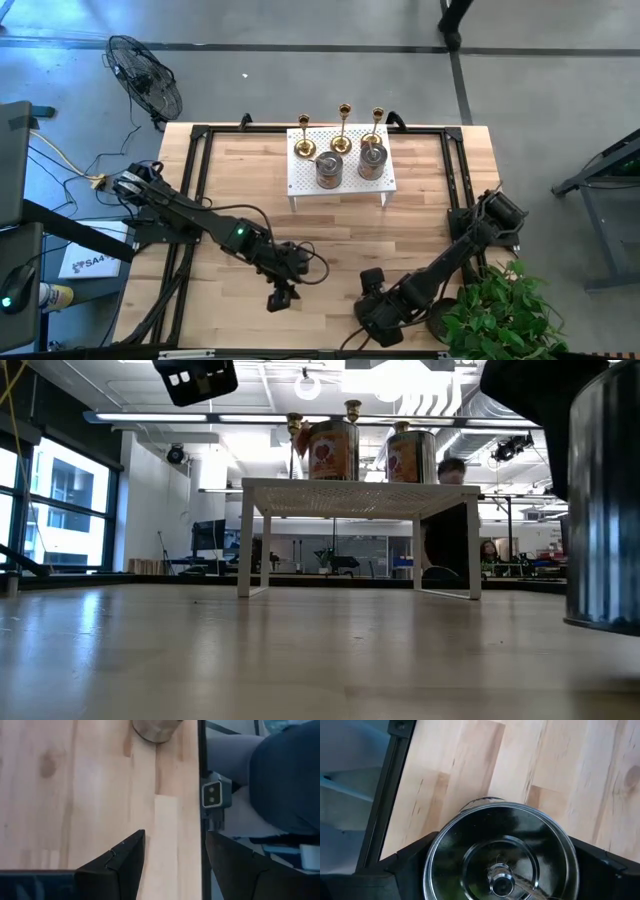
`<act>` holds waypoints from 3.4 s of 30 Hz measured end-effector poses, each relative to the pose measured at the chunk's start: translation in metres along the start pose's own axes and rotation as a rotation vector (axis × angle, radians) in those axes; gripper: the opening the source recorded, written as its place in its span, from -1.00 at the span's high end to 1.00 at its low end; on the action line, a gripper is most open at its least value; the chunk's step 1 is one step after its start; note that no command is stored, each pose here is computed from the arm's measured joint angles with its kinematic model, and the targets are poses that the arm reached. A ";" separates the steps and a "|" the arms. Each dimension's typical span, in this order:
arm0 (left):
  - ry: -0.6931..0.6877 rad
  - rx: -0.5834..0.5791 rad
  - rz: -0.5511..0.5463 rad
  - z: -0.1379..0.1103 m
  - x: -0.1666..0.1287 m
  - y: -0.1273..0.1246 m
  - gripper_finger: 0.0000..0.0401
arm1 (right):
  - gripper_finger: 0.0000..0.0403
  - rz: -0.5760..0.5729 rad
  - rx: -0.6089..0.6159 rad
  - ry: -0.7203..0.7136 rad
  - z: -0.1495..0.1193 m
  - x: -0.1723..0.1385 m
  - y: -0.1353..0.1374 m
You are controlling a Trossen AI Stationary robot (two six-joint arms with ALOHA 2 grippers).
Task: Pick & Place candle stick holders
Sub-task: Put the silver candle on the shelf aligned with the gold candle holder
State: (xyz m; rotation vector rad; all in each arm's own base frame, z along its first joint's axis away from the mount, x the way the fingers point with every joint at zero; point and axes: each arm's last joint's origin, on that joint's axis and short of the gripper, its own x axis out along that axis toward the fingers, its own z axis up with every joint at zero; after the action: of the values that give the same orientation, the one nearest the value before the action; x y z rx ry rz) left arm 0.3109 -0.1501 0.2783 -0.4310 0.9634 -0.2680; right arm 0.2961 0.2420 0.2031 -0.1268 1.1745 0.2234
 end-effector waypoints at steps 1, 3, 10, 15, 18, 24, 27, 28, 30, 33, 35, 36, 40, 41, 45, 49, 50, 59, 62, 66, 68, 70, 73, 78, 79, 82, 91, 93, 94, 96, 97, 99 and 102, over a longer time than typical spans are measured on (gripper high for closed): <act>-0.009 0.000 0.011 0.000 0.000 0.000 -0.03 | -0.73 0.000 0.005 0.000 0.000 0.000 0.000; -0.033 0.003 0.045 0.001 0.000 0.001 -0.03 | -0.73 0.002 0.007 -0.003 0.000 -0.001 0.000; -0.279 -0.105 0.223 0.012 -0.002 0.004 -0.03 | -0.73 0.005 -0.009 -0.027 0.002 -0.001 0.000; -0.386 -0.111 0.257 0.018 -0.004 0.002 -0.03 | -0.73 -0.030 -0.029 -0.062 0.004 -0.007 -0.002; -0.434 -0.093 0.287 0.021 -0.005 0.002 -0.03 | -0.73 -0.078 -0.030 -0.112 0.006 -0.017 -0.005; -0.487 -0.019 0.369 0.029 -0.008 0.010 -0.03 | -0.73 -0.185 -0.068 -0.194 0.003 -0.039 -0.001; -0.514 0.004 0.365 0.033 -0.009 0.010 -0.03 | -0.73 -0.244 -0.081 -0.239 0.000 -0.052 0.000; -0.517 0.011 0.360 0.033 -0.009 0.009 -0.03 | -0.73 -0.267 -0.088 -0.256 0.000 -0.056 0.001; -0.511 0.020 0.353 0.033 -0.009 0.009 -0.03 | -0.73 -0.313 -0.100 -0.286 -0.002 -0.064 0.001; -0.540 -0.017 0.389 0.034 -0.009 0.010 -0.03 | -0.73 -0.354 -0.104 -0.320 -0.004 -0.074 0.001; -0.569 -0.053 0.413 0.034 -0.010 0.011 -0.03 | -0.73 -0.374 -0.104 -0.336 -0.006 -0.080 0.001; -0.576 -0.061 0.421 0.034 -0.010 0.011 -0.03 | -0.73 -0.385 -0.105 -0.343 -0.007 -0.083 0.001; -0.583 -0.062 0.432 0.034 -0.010 0.012 -0.03 | -0.73 -0.408 -0.097 -0.362 -0.008 -0.092 -0.003; -0.576 -0.057 0.425 0.034 -0.010 0.012 -0.03 | -0.73 -0.413 -0.096 -0.364 -0.008 -0.093 -0.003; -0.513 0.000 0.351 0.033 -0.009 0.009 -0.03 | -0.73 -0.432 -0.094 -0.372 -0.009 -0.096 -0.005; -0.503 0.021 0.344 0.033 -0.008 0.009 -0.03 | -0.73 -0.434 -0.096 -0.367 -0.009 -0.096 -0.005; -0.503 0.012 0.340 0.033 -0.008 0.009 -0.03 | -0.73 -0.437 -0.096 -0.367 -0.009 -0.096 -0.006; -0.504 -0.025 0.383 0.037 -0.004 0.020 -0.31 | -0.73 -0.454 -0.096 -0.370 -0.009 -0.096 -0.006; -0.453 0.012 0.316 0.036 -0.002 0.018 -0.44 | -0.73 -0.454 -0.096 -0.368 -0.010 -0.096 -0.006; -0.400 0.061 0.288 0.034 0.007 0.018 -0.66 | -0.73 -0.456 -0.098 -0.363 -0.010 -0.096 -0.007; -0.385 0.092 0.269 0.034 0.013 0.019 -0.80 | -0.73 -0.457 -0.098 -0.362 -0.010 -0.096 -0.007; -0.372 0.148 0.222 0.036 0.016 0.017 -0.92 | -0.73 -0.457 -0.099 -0.360 -0.010 -0.096 -0.007; -0.376 0.248 0.125 0.040 0.026 0.013 -0.96 | -0.73 -0.458 -0.097 -0.358 -0.011 -0.096 -0.007; -0.401 0.295 0.033 0.044 0.030 0.009 -0.96 | -0.73 -0.458 -0.099 -0.354 -0.011 -0.096 -0.007; -0.402 0.292 0.050 0.043 0.031 0.010 -0.98 | -0.73 -0.457 -0.098 -0.355 -0.011 -0.096 -0.007; -0.423 0.282 0.095 0.044 0.032 0.012 -0.98 | -0.73 -0.448 -0.098 -0.358 -0.010 -0.096 -0.006; -0.497 0.267 0.090 0.056 0.028 0.020 -0.99 | -0.73 -0.424 -0.127 -0.404 -0.002 -0.096 -0.007; -0.511 0.271 0.062 0.058 0.030 0.020 -0.99 | -0.73 -0.428 -0.139 -0.409 0.001 -0.096 -0.009; -0.507 0.274 0.051 0.058 0.031 0.020 -0.99 | -0.73 -0.428 -0.140 -0.414 0.002 -0.096 -0.010; -0.526 0.280 0.022 0.060 0.034 0.019 -0.99 | -0.73 -0.421 -0.142 -0.417 0.005 -0.096 -0.013; -0.535 0.281 0.017 0.061 0.036 0.018 -0.99 | -0.73 -0.416 -0.142 -0.418 0.006 -0.096 -0.014; -0.519 0.281 0.022 0.060 0.038 0.020 -0.99 | -0.73 -0.401 -0.148 -0.410 0.009 -0.094 -0.018; -0.501 0.293 0.001 0.059 0.043 0.021 -0.99 | -0.73 -0.385 -0.141 -0.407 0.011 -0.093 -0.022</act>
State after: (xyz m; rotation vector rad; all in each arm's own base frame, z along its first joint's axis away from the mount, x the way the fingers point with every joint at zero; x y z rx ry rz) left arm 0.3846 -0.1356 0.2661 -0.2105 0.4238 -0.2780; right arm 0.2773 0.2132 0.2934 -0.4083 0.7102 -0.0114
